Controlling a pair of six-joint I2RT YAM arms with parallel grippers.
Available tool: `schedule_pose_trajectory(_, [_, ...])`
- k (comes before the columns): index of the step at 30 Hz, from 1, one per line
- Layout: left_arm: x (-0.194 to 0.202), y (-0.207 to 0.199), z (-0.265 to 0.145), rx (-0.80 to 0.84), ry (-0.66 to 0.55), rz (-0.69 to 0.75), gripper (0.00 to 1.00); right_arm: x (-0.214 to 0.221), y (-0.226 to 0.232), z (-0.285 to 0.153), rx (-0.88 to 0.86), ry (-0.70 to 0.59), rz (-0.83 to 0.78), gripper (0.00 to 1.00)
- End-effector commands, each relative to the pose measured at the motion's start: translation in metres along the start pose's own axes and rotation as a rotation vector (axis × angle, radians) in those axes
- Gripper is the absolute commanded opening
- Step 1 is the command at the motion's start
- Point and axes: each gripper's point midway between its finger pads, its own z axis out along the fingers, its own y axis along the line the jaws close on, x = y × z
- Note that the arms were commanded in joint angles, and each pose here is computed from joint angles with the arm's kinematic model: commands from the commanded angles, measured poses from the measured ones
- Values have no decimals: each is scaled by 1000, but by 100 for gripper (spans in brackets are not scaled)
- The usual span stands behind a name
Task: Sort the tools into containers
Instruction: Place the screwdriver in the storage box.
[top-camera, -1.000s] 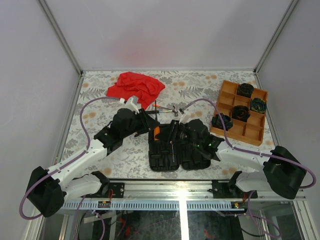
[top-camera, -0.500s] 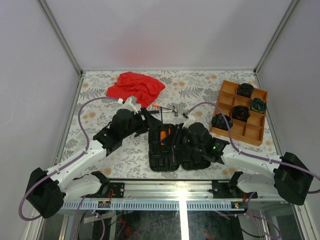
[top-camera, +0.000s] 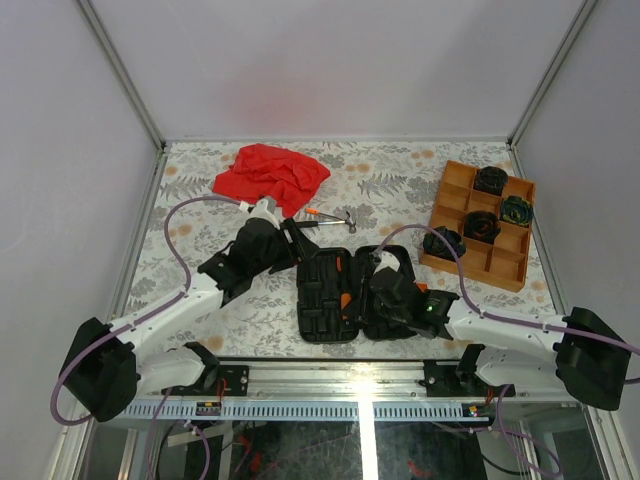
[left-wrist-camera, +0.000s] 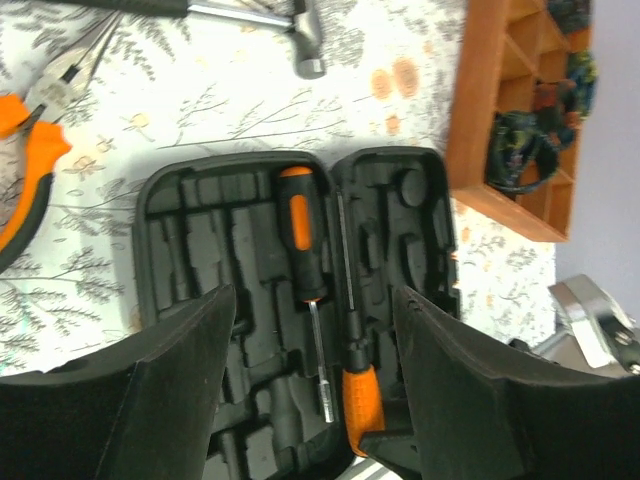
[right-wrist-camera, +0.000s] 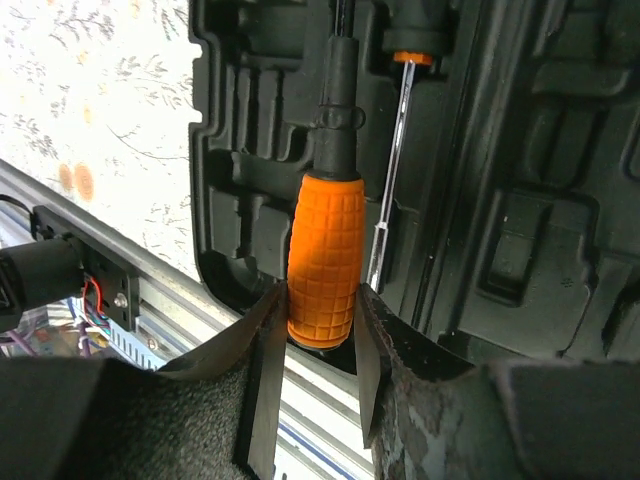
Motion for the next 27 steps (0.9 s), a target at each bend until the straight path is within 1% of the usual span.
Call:
schedule_pose_trajectory(1, [-1,18,9,-90,-8,-5,63,4,8,4,-9,24,13,10])
schedule_pose_trajectory(4, [4,19,9,-66,-8,-21,63,16,13,8,-31,78,11,9])
schedule_pose_trajectory(8, [8,22,9,-67,-1,-31,63,28,13,12,-33,108,25,9])
schedule_pose_trajectory(15, [12,25,12,-73,14,-27,63,34,19,16,-55,136,23,10])
schedule_pose_trajectory(21, [14,24,16,-73,26,-28,63,36,17,23,-34,146,41,13])
schedule_pose_trajectory(27, [14,25,15,-79,27,-24,62,37,23,27,-53,156,44,17])
